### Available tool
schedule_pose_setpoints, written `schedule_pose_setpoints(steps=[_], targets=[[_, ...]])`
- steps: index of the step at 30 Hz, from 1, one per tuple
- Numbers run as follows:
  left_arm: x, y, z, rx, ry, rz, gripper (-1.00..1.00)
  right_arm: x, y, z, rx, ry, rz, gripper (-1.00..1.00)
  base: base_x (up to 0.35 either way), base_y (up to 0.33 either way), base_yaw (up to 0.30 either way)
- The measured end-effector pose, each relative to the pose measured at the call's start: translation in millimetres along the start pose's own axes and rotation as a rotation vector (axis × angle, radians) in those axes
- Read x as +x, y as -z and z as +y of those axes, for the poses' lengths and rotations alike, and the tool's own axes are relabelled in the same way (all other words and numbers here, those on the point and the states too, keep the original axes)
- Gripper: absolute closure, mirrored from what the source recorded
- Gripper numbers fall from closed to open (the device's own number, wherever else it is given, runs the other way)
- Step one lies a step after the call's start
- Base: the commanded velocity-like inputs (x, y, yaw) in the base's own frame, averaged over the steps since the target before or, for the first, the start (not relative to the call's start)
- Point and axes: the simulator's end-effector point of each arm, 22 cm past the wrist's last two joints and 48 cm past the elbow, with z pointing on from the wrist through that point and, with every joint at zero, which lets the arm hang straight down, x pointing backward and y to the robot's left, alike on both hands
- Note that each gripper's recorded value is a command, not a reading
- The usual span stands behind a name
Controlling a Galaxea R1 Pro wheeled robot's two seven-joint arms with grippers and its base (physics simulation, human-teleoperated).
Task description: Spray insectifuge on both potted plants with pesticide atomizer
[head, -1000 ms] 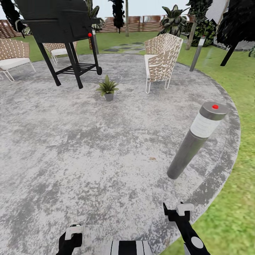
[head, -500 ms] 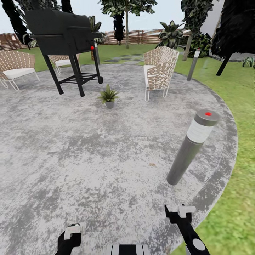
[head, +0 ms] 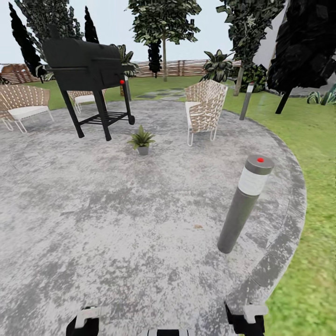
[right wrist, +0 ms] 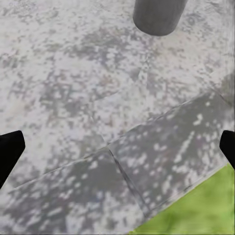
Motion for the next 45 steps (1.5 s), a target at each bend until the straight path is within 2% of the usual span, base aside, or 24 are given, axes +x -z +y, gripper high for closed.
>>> schedule_pose_setpoints(steps=[4, 8, 17, 32, 45], targets=[[2.0, 7.7, 8.3, -0.015, 0.011, -0.006, 1.00, 28.1, 17.5, -5.4, 0.006, 0.003, 0.011, -1.00, 0.000, 0.000, -0.067], [-2.2, 12.1, 13.2, -0.025, 0.017, -0.019, 1.00, 33.0, 27.1, -10.3, 0.010, 0.007, -0.007, -1.00, 0.000, 0.000, -0.066], [-11.9, 20.3, 14.9, -0.035, 0.027, -0.046, 1.00, 14.7, 30.3, -11.0, 0.018, -0.001, -0.052, -1.00, 0.000, 0.000, -0.020], [-39.6, 40.0, 16.1, -0.035, 0.028, -0.043, 1.00, -18.0, 46.0, -11.3, 0.017, -0.007, -0.056, -1.00, 0.000, 0.000, 0.000], [-39.6, 40.2, 16.2, -0.035, 0.028, -0.043, 1.00, -17.7, 46.2, -12.4, 0.017, -0.006, -0.055, -1.00, 0.030, 0.015, 0.000]])
